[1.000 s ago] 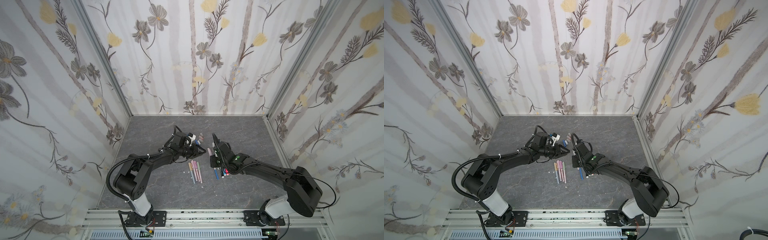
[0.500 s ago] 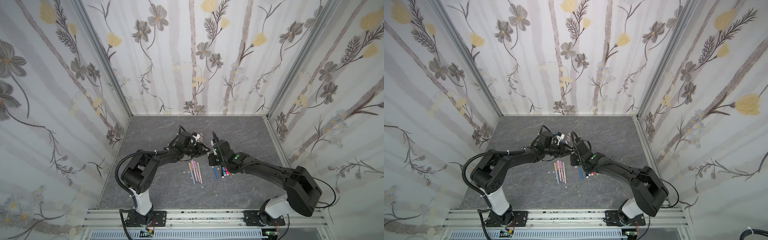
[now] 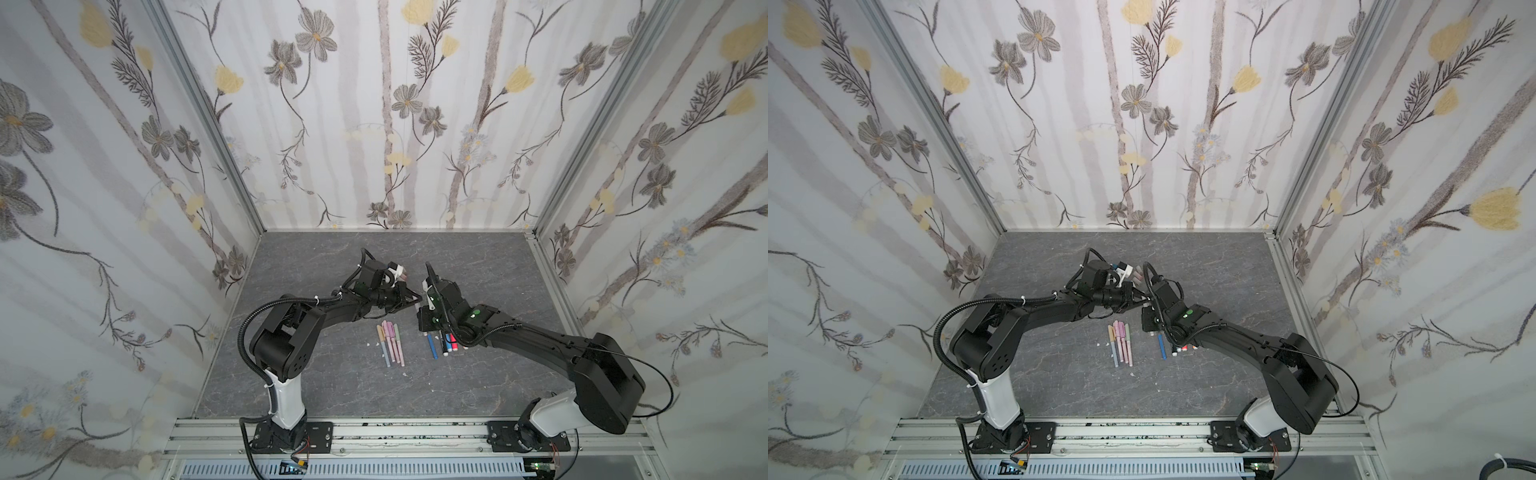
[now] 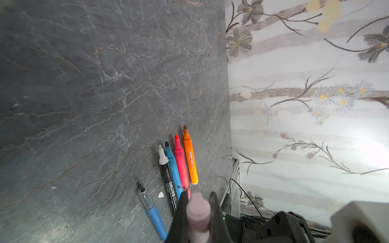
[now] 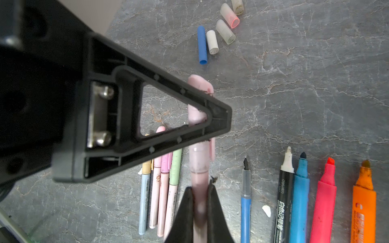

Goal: Remove pen caps from pens
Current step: Open the pen cap on the pen.

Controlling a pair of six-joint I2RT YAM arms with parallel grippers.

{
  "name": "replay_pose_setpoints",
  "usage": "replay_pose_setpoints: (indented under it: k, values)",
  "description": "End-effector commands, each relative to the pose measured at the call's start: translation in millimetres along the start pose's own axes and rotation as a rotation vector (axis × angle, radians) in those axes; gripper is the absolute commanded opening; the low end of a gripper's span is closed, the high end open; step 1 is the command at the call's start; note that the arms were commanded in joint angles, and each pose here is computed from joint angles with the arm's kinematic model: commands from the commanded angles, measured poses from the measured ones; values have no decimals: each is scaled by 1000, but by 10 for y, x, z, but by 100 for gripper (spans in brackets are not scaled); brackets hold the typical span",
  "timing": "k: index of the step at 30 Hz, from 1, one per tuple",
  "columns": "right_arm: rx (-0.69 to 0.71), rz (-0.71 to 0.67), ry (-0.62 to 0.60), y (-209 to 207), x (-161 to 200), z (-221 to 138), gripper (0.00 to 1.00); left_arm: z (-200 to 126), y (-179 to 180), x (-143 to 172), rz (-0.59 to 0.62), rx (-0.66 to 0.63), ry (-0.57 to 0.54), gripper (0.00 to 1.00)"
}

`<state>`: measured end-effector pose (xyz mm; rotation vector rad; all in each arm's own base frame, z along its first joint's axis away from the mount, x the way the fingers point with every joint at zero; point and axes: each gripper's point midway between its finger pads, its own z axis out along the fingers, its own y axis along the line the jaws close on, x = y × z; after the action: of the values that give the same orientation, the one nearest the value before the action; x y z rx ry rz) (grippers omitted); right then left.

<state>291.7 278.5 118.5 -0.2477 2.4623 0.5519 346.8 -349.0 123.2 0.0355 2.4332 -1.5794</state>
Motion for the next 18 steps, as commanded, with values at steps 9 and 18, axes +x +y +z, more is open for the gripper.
replay_pose_setpoints:
  k: [9,18]
  values:
    - [-52,-18,34,33,218,-40,0,20,106,-339,41,-42,-38,0]
    - [-53,0,53,-20,398,-97,0,-71,-22,-687,71,-49,-74,0]
